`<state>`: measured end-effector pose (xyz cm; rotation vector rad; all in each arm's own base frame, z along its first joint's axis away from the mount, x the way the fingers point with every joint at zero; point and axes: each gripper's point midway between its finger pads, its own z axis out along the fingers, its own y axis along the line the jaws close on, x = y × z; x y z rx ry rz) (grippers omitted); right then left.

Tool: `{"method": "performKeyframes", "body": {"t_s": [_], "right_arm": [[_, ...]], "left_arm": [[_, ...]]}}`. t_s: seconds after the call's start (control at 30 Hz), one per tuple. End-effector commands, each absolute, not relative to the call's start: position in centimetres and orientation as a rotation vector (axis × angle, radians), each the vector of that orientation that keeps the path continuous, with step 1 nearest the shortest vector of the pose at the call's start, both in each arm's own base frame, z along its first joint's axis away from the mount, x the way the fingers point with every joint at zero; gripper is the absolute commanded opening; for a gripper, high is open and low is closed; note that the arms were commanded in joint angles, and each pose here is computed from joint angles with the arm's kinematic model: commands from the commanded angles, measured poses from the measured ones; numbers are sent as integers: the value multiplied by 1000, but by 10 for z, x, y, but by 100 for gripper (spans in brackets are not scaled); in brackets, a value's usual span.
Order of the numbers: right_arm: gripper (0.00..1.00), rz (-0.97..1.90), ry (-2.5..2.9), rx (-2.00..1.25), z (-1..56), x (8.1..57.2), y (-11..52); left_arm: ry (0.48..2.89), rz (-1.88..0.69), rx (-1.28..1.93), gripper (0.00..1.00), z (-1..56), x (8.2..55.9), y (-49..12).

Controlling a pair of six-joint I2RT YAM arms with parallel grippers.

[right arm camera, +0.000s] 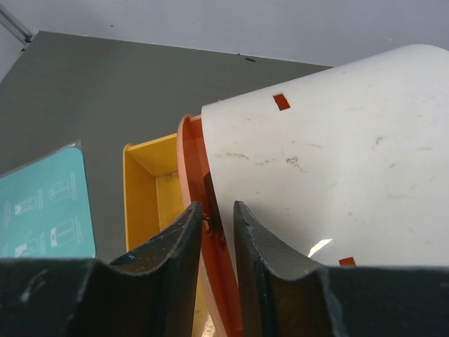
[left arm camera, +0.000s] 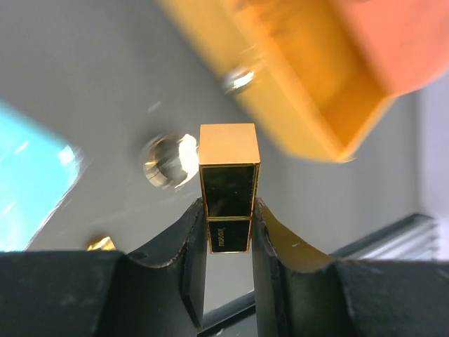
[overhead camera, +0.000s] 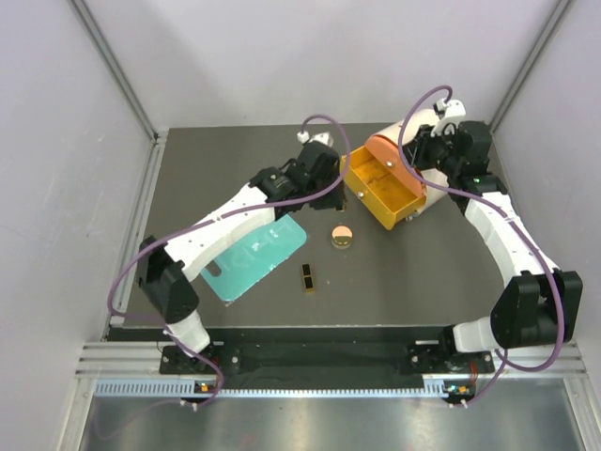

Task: Organize the makeup

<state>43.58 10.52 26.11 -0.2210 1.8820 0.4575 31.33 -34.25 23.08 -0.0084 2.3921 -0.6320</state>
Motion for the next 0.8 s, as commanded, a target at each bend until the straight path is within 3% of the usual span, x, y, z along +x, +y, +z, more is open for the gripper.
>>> {"method": "performKeyframes", "body": {"t_s": [0.0,0.43,0.63,0.77], "right_arm": [[27,482,2497,-142,112,354,100],[27,447,2506,-145,111,350,95],[27,443,2508,-144,111,351,94],[27,444,2511,-144,110,352,94]], "left_arm": [[2273,-847,104,0,253,343,-404],[2216,-1172,74,0,269,373,-486],[2206,-1221,86,21,273,373,-494],[2206,-1225,87,25,275,371,-493]]}}
